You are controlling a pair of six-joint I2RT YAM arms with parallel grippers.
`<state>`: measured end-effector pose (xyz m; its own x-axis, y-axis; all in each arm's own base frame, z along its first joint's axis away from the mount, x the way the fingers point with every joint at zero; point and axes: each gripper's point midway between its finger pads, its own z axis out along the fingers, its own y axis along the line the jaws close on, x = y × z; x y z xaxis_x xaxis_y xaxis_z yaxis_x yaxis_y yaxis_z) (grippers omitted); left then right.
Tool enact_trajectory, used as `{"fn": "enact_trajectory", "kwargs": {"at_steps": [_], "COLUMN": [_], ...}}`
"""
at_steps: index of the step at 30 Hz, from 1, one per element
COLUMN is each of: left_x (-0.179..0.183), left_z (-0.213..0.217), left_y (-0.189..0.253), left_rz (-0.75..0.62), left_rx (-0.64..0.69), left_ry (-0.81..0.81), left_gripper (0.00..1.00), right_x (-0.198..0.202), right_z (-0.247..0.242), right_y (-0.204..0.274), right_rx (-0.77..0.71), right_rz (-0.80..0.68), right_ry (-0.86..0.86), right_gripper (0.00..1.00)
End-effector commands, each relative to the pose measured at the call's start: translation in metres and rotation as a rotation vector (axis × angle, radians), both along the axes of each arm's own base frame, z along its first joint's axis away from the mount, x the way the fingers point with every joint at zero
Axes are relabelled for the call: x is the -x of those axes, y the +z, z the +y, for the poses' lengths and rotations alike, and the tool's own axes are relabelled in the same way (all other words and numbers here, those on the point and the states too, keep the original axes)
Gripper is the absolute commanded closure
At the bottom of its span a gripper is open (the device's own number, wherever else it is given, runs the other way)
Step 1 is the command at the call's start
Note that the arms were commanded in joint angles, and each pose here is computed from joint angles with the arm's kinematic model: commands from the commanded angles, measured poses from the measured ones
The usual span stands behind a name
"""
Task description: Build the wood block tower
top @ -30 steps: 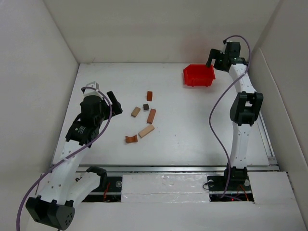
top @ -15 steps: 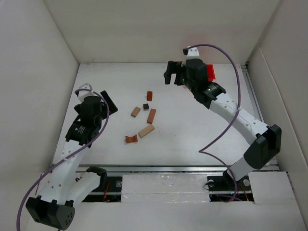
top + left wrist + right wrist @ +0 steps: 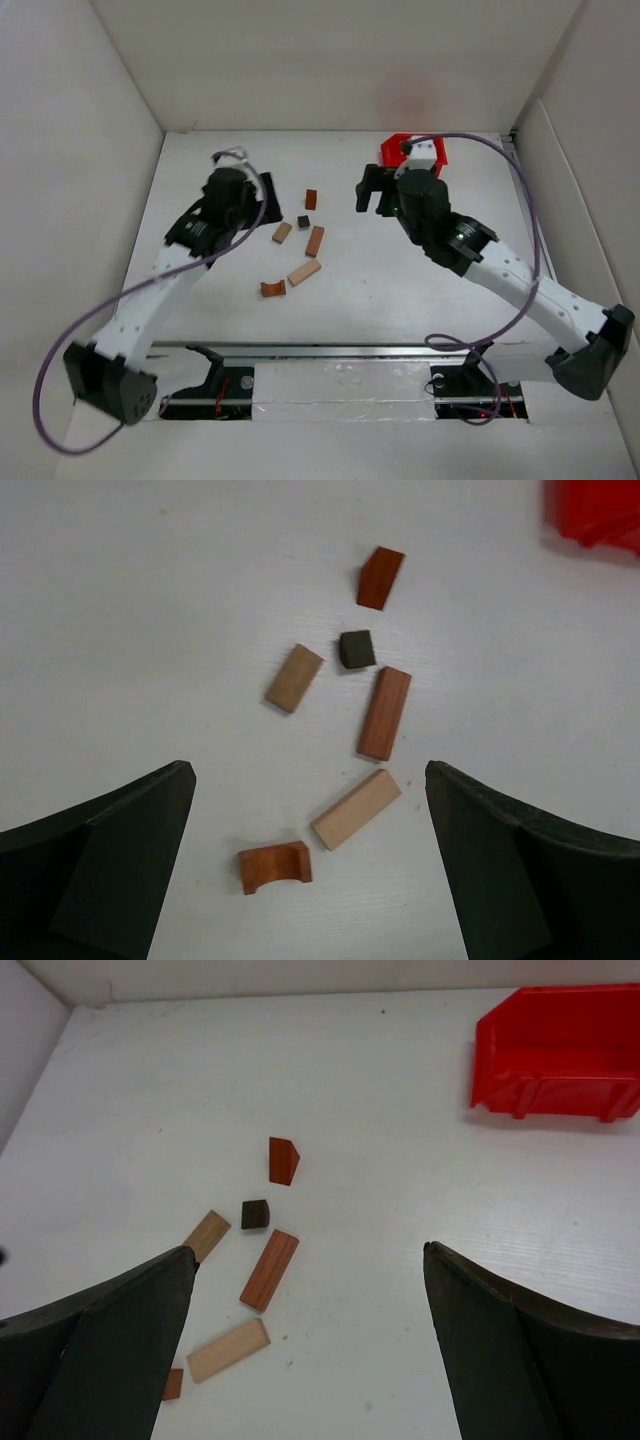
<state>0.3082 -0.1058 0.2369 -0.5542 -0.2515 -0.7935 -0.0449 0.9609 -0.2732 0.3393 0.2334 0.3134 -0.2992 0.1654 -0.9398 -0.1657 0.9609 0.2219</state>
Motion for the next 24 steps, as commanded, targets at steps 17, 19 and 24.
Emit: {"fn": "enact_trajectory", "kwargs": {"at_steps": [17,19,24], "left_x": [-0.056,-0.06,-0.061], "left_z": [-0.139,-0.141,-0.155], "left_y": [-0.149,-0.163,-0.176], "left_rz": [0.414,0.437,0.454], "left_rx": [-0.232,-0.241,-0.245], "left_ry": [-0.32,-0.316,-0.333], "left_gripper": [0.3,0.37,0.46], "right_x": [0.04,0.041,0.044], "right_z": [-0.044,-0.042,-0.033], "right_y": [-0.01,-0.012,-0.011], "right_rx": [-0.12,-0.11,-0.125], "right_rz": [-0.045,-0.043,-0.059], "right_ry": [0.111,0.13,0.186], "right_gripper": [0.0,0.0,0.0]}}
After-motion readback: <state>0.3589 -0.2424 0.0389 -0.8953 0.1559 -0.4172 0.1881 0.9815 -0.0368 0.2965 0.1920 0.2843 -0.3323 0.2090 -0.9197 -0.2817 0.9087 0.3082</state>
